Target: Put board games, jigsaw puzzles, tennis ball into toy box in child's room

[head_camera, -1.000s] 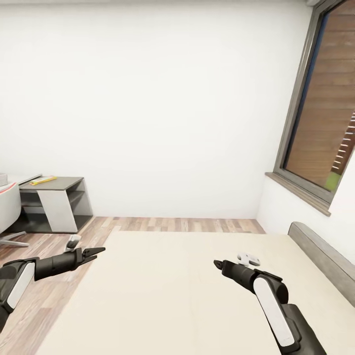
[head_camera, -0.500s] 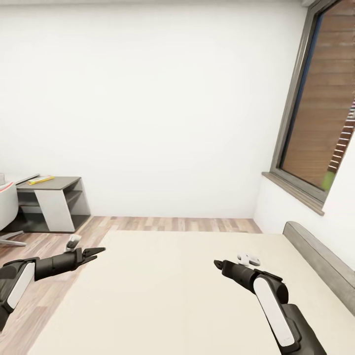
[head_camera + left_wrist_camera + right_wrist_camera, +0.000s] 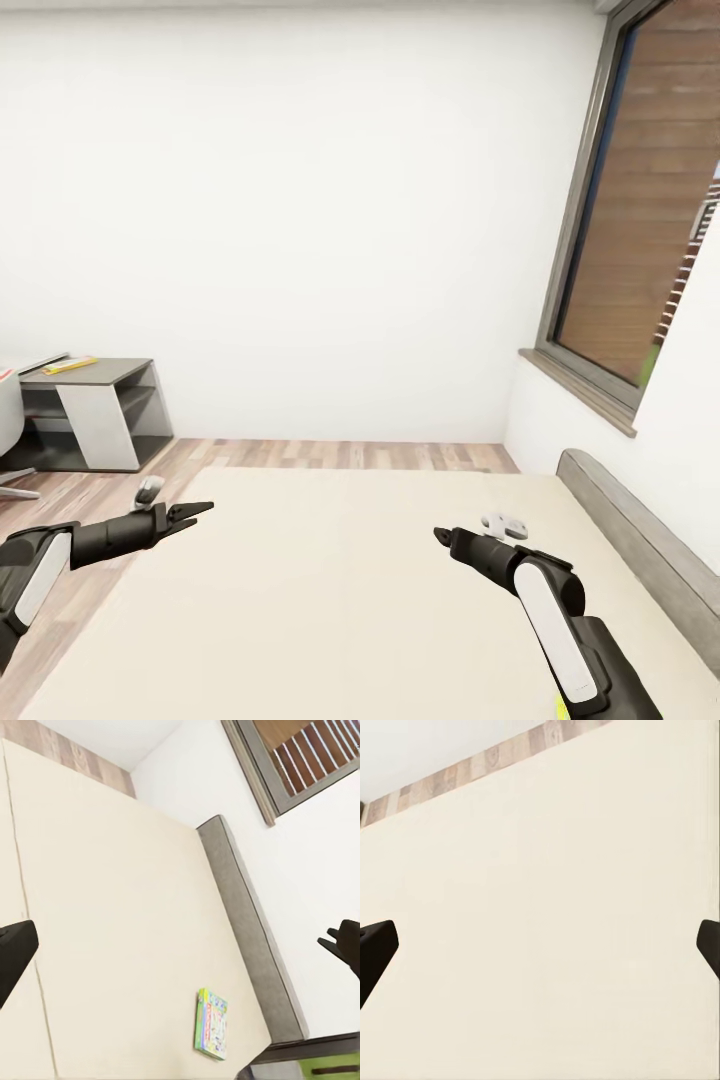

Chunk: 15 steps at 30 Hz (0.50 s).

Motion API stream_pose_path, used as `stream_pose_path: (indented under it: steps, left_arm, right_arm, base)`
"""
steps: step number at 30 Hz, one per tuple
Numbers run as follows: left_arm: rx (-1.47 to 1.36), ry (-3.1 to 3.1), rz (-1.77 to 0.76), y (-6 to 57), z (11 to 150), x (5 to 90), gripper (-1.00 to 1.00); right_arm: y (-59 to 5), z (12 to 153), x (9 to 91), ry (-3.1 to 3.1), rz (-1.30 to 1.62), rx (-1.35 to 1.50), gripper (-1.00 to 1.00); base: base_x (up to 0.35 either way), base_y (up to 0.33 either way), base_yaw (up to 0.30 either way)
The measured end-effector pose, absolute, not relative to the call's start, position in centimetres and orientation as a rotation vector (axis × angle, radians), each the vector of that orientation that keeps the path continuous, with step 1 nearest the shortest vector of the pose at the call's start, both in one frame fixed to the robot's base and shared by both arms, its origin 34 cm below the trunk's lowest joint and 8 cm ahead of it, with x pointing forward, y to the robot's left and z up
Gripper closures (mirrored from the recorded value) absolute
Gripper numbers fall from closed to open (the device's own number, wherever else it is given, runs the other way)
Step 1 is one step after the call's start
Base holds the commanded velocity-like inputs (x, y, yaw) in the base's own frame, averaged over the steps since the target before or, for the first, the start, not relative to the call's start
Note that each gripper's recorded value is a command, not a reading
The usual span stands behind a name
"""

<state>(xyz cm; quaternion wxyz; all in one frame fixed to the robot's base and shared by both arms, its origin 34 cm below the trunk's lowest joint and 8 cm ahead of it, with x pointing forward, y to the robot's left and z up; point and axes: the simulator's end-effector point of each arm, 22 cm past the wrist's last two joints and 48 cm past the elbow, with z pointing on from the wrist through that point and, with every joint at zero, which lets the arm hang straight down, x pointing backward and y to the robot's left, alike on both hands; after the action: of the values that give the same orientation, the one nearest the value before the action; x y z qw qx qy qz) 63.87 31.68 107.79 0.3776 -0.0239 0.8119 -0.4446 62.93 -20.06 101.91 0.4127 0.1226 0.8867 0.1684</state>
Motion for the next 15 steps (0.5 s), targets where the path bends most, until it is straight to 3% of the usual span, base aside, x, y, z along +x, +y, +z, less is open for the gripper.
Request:
stream_pose_path:
  steps: [15]
  left_arm:
    - [-0.061,2.075,-1.138,31.66,107.82,63.88,-1.0]
  right_arm:
    - [-20.04,101.91,62.93,2.23,0.423,0.308,-1.0]
  base:
    - [0.0,-0.252,0.0]
